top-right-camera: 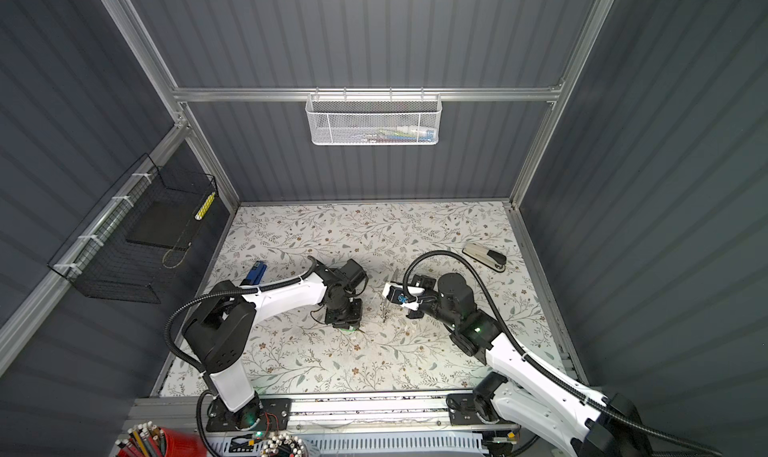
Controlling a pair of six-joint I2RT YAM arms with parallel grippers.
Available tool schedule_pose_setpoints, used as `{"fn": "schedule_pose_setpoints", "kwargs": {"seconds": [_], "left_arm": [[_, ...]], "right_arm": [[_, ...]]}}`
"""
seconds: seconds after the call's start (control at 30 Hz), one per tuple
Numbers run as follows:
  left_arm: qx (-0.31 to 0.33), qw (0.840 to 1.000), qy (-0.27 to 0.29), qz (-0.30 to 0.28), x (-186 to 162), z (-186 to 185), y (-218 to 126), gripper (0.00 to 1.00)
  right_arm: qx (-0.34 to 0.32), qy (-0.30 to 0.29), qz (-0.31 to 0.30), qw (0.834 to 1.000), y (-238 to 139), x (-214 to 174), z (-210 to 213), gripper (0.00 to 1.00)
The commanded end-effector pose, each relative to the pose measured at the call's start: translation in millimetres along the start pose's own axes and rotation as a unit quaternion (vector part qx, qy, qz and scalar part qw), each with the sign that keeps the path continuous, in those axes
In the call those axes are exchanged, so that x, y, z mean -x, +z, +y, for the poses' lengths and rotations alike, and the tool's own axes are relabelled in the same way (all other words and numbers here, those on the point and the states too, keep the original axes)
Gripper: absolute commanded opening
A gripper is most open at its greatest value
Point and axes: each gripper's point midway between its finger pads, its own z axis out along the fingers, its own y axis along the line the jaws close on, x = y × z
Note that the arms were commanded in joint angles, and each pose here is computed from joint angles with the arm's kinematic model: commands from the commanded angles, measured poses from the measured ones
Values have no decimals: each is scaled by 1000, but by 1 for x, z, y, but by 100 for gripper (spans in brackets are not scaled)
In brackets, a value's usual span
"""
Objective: Put the keys on the keyring
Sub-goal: 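Lower the left gripper and close it on the green-tagged key's ring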
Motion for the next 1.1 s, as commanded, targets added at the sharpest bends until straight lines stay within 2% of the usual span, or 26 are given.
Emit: {"fn": "schedule_pose_setpoints", "kwargs": {"seconds": [0.0,0.27,0.73,0.9,1.07], "left_arm": [[2,1000,-11,22,-6,-4,3,29],[13,1000,-14,25,-8,-3,4,27],[34,999,-17,23,-9,3,6,15],[42,999,-20,20,-8,6,6,21],[40,999,-21,15,-6,4,7,22]], "right_arm": [[-12,4,-15,1000,-1,6,-6,0],[-13,6,-14,1000,0,6,-6,0],[-9,10,-16,1000,1,6,-4,0],[-6,11,-16,1000,2,5,-3,0],[-4,13,-17,1000,3,5,-2,0]]}}
